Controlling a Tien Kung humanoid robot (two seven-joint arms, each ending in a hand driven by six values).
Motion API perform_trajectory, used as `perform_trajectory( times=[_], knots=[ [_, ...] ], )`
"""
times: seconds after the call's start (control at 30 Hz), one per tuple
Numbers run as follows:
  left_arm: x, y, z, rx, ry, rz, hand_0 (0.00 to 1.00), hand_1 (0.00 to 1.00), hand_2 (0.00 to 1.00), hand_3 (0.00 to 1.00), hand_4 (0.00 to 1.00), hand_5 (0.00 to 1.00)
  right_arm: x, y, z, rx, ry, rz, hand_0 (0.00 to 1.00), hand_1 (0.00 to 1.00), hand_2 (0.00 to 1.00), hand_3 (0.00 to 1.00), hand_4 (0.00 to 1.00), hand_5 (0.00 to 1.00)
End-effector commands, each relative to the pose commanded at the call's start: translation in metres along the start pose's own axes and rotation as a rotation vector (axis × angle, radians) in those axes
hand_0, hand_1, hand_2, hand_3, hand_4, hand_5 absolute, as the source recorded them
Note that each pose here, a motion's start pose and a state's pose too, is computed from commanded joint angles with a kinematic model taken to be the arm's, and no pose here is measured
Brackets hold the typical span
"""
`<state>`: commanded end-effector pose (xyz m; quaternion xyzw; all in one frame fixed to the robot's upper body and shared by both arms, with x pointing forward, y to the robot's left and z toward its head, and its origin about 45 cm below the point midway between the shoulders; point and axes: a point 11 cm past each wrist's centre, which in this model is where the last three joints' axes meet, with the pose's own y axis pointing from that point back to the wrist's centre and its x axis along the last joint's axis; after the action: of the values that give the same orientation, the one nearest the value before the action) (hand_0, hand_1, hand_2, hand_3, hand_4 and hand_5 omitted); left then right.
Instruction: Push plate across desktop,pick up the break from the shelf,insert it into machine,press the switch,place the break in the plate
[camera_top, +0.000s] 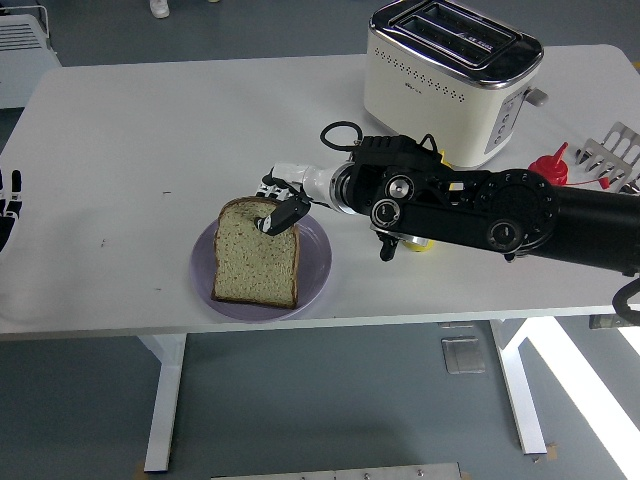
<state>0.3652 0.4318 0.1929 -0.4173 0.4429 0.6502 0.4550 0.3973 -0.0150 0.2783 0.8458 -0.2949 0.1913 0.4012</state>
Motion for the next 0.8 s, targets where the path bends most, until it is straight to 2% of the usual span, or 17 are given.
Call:
perform_trajectory(
  times=[0.47, 0.5, 0.67, 0.7, 0.8],
  knots=[
    [0.0036, 0.0004, -0.0004, -0.001, -0.01, 0.007, 0.754, 0.683, 0.638, 0.658, 0.652, 0.998, 0.0013, 0.002, -0.0008, 0.012, -0.006, -0.012, 0.664, 0.689, 0.717, 0.677, 0.576, 0.207],
    [0.004, 0.0003, -0.0004, -0.001, -0.01, 0.008, 0.754, 0.683, 0.638, 0.659, 0.648, 0.998, 0.0016, 0.0021, -0.0008, 0.012, -0.006, -0.012, 0.663, 0.686, 0.716, 0.678, 0.618, 0.254],
    [0.0061, 0.0004, -0.0005, -0.002, -0.012, 0.014, 0.754, 0.683, 0.638, 0.659, 0.648, 0.998, 0.0036, 0.0032, -0.0008, 0.014, -0.006, -0.013, 0.663, 0.686, 0.716, 0.678, 0.618, 0.254],
    [0.0066, 0.0004, -0.0006, -0.002, -0.013, 0.015, 0.755, 0.684, 0.639, 0.66, 0.647, 0.998, 0.0042, 0.0034, -0.0008, 0.014, -0.005, -0.012, 0.662, 0.687, 0.73, 0.685, 0.658, 0.287],
    [0.0074, 0.0004, -0.0007, -0.003, -0.014, 0.018, 0.755, 0.684, 0.639, 0.66, 0.647, 0.998, 0.0049, 0.0038, -0.0006, 0.015, -0.004, -0.013, 0.662, 0.687, 0.73, 0.685, 0.658, 0.287]
  ],
)
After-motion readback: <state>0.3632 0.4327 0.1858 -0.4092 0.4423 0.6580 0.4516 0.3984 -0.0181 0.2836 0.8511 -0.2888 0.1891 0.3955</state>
